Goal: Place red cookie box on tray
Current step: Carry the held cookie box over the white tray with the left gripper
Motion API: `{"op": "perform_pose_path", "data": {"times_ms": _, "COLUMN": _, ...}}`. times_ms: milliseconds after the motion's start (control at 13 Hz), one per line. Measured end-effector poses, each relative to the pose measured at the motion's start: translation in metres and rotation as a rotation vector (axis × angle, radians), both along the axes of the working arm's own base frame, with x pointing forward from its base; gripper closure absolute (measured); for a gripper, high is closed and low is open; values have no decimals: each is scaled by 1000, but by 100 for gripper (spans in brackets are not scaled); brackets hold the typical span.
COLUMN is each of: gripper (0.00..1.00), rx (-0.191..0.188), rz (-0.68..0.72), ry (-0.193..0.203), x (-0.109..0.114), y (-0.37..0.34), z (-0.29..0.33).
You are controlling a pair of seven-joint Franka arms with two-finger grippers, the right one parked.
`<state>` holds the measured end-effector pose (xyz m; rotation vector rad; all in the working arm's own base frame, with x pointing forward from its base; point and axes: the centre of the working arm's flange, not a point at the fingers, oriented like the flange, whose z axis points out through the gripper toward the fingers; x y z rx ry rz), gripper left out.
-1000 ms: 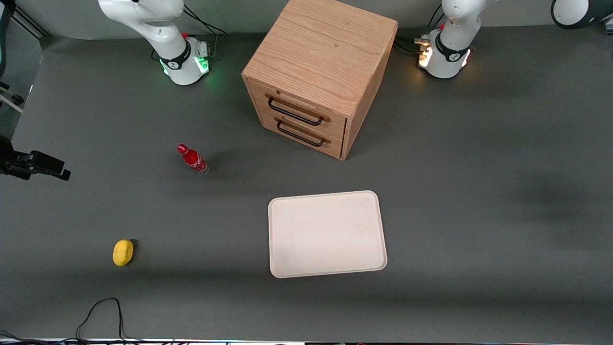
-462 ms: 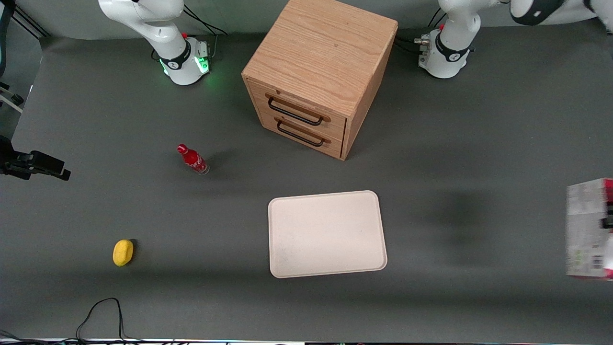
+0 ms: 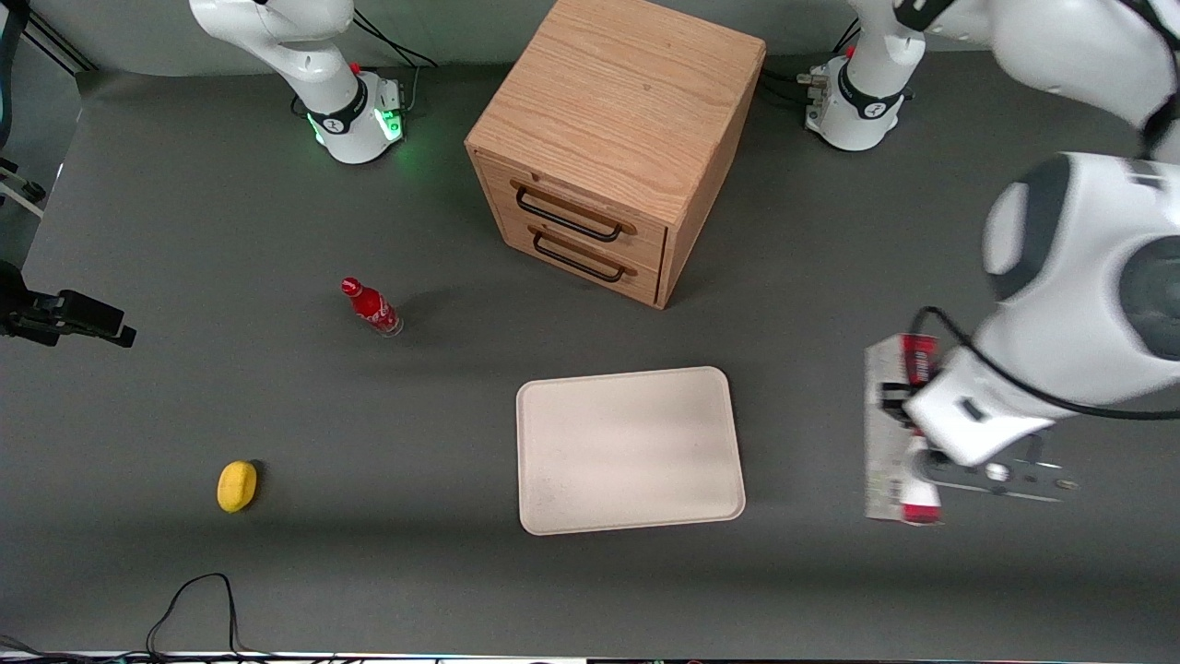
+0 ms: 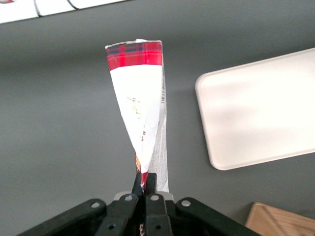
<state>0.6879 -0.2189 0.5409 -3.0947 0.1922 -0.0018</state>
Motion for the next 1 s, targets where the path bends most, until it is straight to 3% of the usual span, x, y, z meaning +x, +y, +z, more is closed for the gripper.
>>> {"op": "perform_pose_path", "data": {"times_ms": 231, "gripper": 97, "rx": 22, "rz": 68, "ry": 1, "x": -30, "y": -82, "z": -11}}
{"op": "perform_pose_path", "data": {"times_ms": 462, "gripper": 97, "rx": 49, "rz": 162, "ry": 22, "x": -45, "y": -118, "z": -33}}
{"op": "perform_pose_path", "data": {"times_ms": 615, "gripper": 97, "rx": 56, "rz": 181, "ry": 27, "x": -42, "y": -120, "z": -56}}
{"op": "perform_pose_path", "data": {"times_ms": 1000, "gripper": 97, "rx": 26, "rz": 168, "ry": -12, "x": -29, "y": -129, "z": -162}}
